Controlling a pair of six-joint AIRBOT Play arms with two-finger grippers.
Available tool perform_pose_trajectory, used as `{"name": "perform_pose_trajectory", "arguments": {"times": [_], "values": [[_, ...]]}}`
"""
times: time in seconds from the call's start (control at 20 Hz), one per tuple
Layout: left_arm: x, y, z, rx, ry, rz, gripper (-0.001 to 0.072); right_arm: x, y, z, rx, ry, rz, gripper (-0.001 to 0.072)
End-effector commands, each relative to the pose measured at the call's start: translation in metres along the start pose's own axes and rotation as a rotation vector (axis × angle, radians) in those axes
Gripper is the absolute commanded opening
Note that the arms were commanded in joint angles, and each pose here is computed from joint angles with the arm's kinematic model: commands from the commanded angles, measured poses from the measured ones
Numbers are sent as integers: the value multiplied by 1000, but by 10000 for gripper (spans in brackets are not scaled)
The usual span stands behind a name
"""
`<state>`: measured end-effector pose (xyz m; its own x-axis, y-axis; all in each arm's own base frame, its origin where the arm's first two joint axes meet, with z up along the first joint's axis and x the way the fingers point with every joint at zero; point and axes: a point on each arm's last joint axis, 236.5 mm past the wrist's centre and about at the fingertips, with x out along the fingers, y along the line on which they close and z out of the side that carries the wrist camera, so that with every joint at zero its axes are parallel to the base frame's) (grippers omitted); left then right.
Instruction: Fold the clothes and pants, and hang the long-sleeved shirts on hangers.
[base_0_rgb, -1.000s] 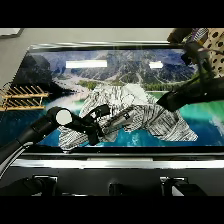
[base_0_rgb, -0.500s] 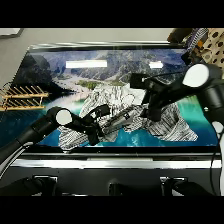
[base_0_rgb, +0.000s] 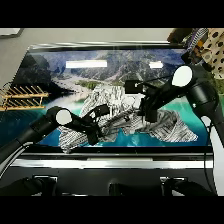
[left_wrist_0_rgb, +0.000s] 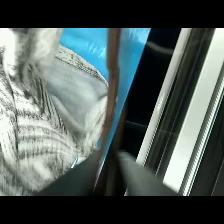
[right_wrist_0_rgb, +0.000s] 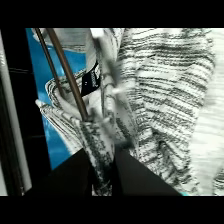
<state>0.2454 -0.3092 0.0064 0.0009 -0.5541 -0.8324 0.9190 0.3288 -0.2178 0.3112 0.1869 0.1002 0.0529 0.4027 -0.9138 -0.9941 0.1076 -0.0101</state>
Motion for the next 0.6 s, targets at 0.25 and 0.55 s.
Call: {"name": "perform_pose_trajectory", "arguments": {"times": [0.25, 0.55], "values": [[-59, 67, -26, -628, -53, 168, 720, -8, 7, -9, 80, 43, 1, 21], [-78, 63, -74, -941, -251, 171, 712, -14, -20, -11, 230, 36, -135, 22]]}}
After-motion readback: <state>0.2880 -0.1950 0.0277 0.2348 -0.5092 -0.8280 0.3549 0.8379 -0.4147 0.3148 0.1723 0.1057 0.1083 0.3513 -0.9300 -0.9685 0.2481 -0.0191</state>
